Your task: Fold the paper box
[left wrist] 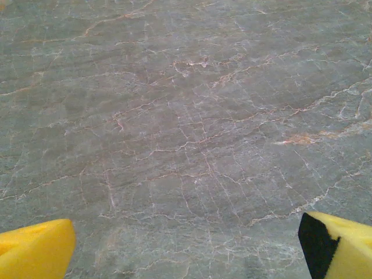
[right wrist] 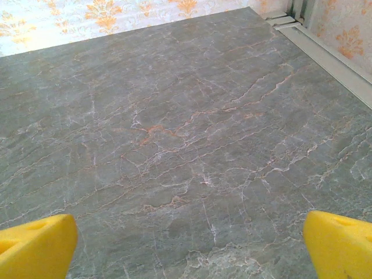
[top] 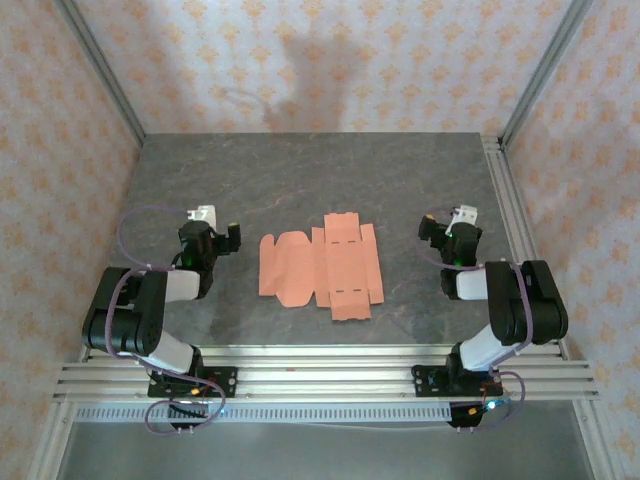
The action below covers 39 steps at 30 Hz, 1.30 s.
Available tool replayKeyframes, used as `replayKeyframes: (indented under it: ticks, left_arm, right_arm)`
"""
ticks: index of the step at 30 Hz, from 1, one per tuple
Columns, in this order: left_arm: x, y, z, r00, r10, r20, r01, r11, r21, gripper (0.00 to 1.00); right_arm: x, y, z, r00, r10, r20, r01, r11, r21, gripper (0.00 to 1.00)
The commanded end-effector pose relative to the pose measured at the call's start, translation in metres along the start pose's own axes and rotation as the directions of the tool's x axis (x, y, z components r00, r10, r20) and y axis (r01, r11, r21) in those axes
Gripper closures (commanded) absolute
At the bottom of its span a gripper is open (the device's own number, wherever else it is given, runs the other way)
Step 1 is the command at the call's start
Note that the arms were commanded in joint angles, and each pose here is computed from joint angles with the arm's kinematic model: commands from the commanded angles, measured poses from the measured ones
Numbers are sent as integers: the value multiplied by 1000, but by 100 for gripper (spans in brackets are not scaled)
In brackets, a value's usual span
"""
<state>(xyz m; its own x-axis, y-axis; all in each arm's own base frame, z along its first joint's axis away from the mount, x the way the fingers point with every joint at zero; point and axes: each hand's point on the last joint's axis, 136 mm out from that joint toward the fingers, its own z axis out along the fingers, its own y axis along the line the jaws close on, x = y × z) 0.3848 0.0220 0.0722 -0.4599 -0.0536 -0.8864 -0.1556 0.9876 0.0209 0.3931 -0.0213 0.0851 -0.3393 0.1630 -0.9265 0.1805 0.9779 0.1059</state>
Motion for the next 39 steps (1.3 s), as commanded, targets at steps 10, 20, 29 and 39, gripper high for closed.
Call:
replayKeyframes:
  ticks: [10,20,29,39]
  left_arm:
    - [-23,1,-1,998,2,68,0,1000,-19,0]
    - [-23,1,-1,998,2,67,0,1000,-20,0]
    - [-34,3,-6,999,4,54,-1,999,-49,0]
    - [-82,-37,-63,997,-52,61,51,999,4,0]
  right_arm:
    - [-8,-2,1,1000,12,18,-12,1000,12,1]
    - [-8,-5,1,1000,17,21,-18,999,30,1]
    - [-12,-4,-4,999,19,44,-20,1000,20,1]
    - [-82,25,-43,1000,11,4,-11,999,-41,1]
